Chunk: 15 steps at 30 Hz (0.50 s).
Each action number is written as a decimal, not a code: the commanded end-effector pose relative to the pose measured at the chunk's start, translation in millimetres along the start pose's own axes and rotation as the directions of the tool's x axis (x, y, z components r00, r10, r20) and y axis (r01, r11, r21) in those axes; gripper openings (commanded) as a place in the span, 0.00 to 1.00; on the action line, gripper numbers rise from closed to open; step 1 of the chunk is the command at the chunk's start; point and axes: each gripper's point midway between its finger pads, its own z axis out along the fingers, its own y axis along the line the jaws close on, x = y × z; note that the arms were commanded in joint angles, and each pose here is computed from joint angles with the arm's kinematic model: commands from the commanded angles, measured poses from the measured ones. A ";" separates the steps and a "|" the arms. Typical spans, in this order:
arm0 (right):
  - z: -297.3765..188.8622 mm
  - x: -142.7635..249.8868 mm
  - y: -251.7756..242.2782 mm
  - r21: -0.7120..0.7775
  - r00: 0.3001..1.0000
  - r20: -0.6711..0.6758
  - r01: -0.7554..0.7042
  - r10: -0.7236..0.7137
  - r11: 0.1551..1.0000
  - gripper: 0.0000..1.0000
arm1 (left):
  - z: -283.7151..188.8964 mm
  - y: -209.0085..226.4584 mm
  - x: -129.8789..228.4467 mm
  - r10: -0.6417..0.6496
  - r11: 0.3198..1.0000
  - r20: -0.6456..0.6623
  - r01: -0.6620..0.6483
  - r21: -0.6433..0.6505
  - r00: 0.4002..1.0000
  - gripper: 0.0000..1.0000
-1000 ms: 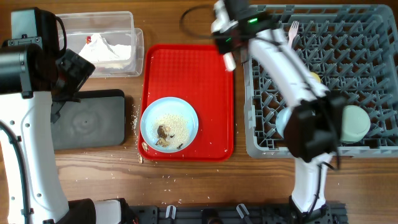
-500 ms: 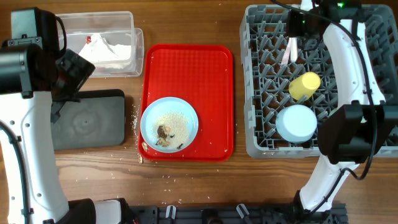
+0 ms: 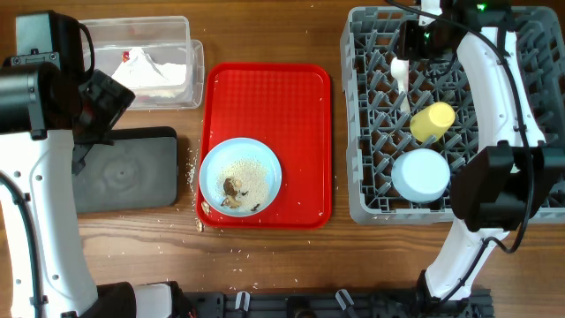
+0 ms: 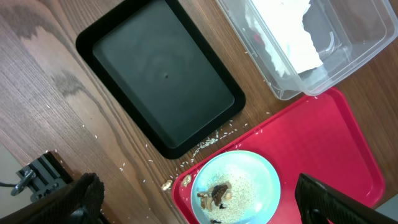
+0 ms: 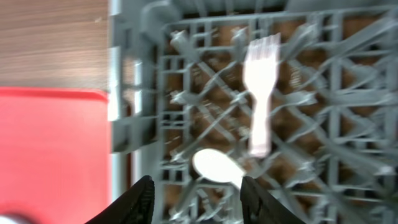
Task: Sort waste into correct bins and load items into the dishwasher rack
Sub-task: 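Carry the white spoon to the rack and place it beside the fork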
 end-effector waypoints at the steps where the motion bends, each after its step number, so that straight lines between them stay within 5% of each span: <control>1: -31.5 -2.7 46.4 -0.199 1.000 0.029 0.002 0.004 0.980 0.46 | -1.1 1.1 -1.6 -0.023 1.000 0.003 0.023 0.002 1.000 1.00; 8: -56.3 31.8 147.9 -0.395 0.979 0.012 0.192 -0.204 0.898 0.56 | -1.1 1.1 -1.6 -0.023 1.000 0.003 0.023 0.002 1.000 1.00; 12: -49.6 67.0 203.4 -0.445 0.948 -0.044 0.264 -0.315 0.856 0.79 | -1.1 1.1 -1.6 -0.023 1.000 0.003 0.023 0.002 1.000 1.00; 14: -48.7 83.0 226.8 -0.447 0.927 -0.052 0.311 -0.372 0.838 0.99 | -1.1 1.1 -1.6 -0.023 1.000 0.003 0.023 0.002 1.000 1.00; 15: -46.1 90.2 237.1 -0.419 0.922 -0.061 0.324 -0.382 0.848 1.00 | -1.1 1.1 -1.6 -0.023 1.000 0.003 0.023 0.002 1.000 1.00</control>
